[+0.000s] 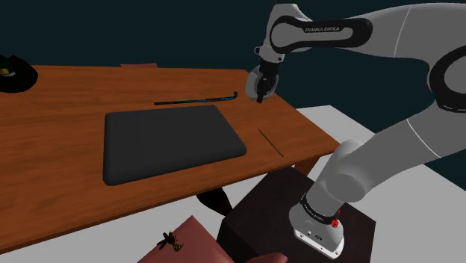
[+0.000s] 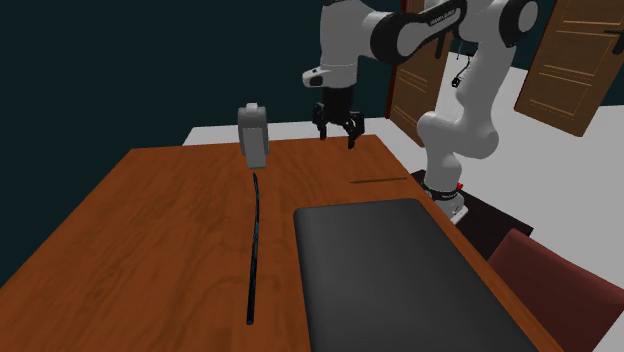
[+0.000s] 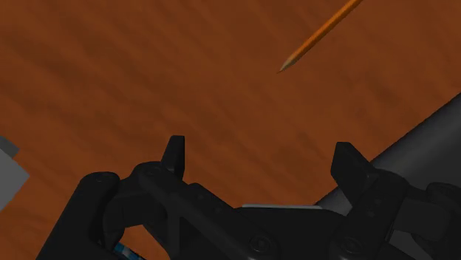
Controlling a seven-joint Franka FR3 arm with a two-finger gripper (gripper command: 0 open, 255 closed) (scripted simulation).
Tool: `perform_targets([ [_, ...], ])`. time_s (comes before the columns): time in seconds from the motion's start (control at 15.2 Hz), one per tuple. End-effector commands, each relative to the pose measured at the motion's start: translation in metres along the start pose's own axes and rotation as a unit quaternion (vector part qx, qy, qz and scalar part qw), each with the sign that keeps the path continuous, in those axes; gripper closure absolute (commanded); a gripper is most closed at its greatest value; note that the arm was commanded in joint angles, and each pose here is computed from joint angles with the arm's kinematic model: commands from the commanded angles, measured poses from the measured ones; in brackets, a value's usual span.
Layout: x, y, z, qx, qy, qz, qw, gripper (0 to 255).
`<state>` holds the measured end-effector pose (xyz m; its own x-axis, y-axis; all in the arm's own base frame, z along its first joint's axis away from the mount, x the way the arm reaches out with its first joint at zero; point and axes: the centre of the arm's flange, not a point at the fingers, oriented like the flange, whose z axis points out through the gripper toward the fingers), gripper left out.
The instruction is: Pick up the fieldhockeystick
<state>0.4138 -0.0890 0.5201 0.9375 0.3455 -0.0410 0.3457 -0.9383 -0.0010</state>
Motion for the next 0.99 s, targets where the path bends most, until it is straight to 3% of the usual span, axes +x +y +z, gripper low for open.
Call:
perform_targets([
  [0.0, 0.019, 0.014, 0.007, -0.003, 0.001, -0.04, 0.9992, 0],
  [0.2, 0.051, 0.032, 0.018, -0.006, 0.003, -0.095, 0.9954, 0],
  [0.46, 0.098, 0.049, 0.031, -0.009, 0.005, -0.169, 0.9856, 0],
  [0.66, 0.134, 0.058, 0.041, -0.012, 0.006, -0.223, 0.9747, 0],
  [0.92, 0.184, 0.064, 0.055, -0.016, 0.008, -0.295, 0.9554, 0],
])
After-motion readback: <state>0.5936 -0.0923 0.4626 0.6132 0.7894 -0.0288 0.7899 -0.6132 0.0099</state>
